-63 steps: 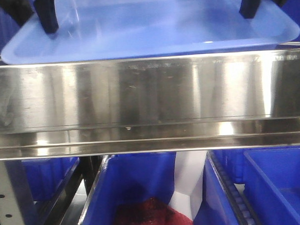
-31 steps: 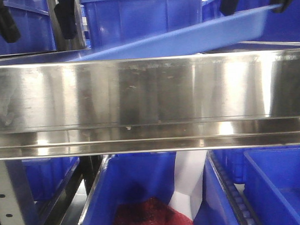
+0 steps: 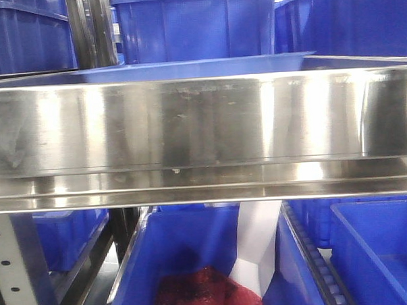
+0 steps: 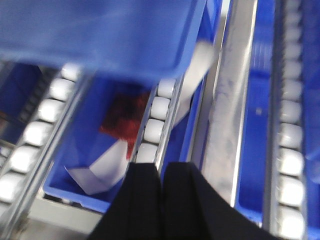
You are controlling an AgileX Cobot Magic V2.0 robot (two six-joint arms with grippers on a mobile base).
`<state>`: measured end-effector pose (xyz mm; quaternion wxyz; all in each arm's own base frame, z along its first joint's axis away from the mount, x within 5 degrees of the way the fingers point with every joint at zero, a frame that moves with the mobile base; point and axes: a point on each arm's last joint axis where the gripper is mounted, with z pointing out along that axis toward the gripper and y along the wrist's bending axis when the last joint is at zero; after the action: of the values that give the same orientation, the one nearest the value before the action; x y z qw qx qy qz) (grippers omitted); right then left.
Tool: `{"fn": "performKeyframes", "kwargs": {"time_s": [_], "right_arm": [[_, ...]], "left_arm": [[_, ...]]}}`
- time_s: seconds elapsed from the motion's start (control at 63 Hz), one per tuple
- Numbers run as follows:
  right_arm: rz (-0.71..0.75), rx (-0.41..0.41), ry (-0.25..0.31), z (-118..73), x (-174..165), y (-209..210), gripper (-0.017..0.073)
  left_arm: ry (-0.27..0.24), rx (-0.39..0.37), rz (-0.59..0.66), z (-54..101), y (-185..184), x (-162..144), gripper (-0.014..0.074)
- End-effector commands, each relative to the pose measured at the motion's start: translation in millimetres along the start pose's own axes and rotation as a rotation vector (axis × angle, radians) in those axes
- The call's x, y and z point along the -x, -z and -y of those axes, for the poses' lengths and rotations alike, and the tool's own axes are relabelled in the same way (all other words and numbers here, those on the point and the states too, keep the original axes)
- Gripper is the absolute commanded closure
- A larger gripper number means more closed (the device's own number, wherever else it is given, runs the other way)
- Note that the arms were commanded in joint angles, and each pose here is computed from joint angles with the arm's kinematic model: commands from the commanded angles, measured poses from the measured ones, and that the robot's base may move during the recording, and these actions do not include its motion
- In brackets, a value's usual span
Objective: Grab blue tray and place on right shelf
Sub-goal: 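Open both grippers to release the tray on the shelf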
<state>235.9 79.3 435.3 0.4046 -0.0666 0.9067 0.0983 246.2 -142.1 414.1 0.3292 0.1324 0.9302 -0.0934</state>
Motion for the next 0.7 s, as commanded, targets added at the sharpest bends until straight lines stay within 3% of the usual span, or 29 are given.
{"fn": "performKeyframes", "kwargs": {"time_s": [0.0,0.191,0.318,0.588,0.683], "right_arm": [[0.171,0.017,0.037,2.9,-7,39,0.0496],[0.299,0.029,0.103,12.9,-63,68,0.0504],[0.392,0.033,0.148,20.7,-107,80,0.0504],[0.592,0.047,0.173,35.7,-193,84,0.0504],[0.672,0.053,0.177,39.4,-215,84,0.0504]], "left_arm": [[-0.023,-0.05,0.16,0.1,40,-11,0.0282],[-0.044,-0.116,0.286,-11.3,75,-69,0.0641],[-0.051,-0.132,0.385,-23.7,86,-105,0.0642],[-0.049,-0.213,0.677,-45.5,98,-181,0.0642],[-0.085,-0.218,0.775,-51.6,98,-203,0.0642]]}}
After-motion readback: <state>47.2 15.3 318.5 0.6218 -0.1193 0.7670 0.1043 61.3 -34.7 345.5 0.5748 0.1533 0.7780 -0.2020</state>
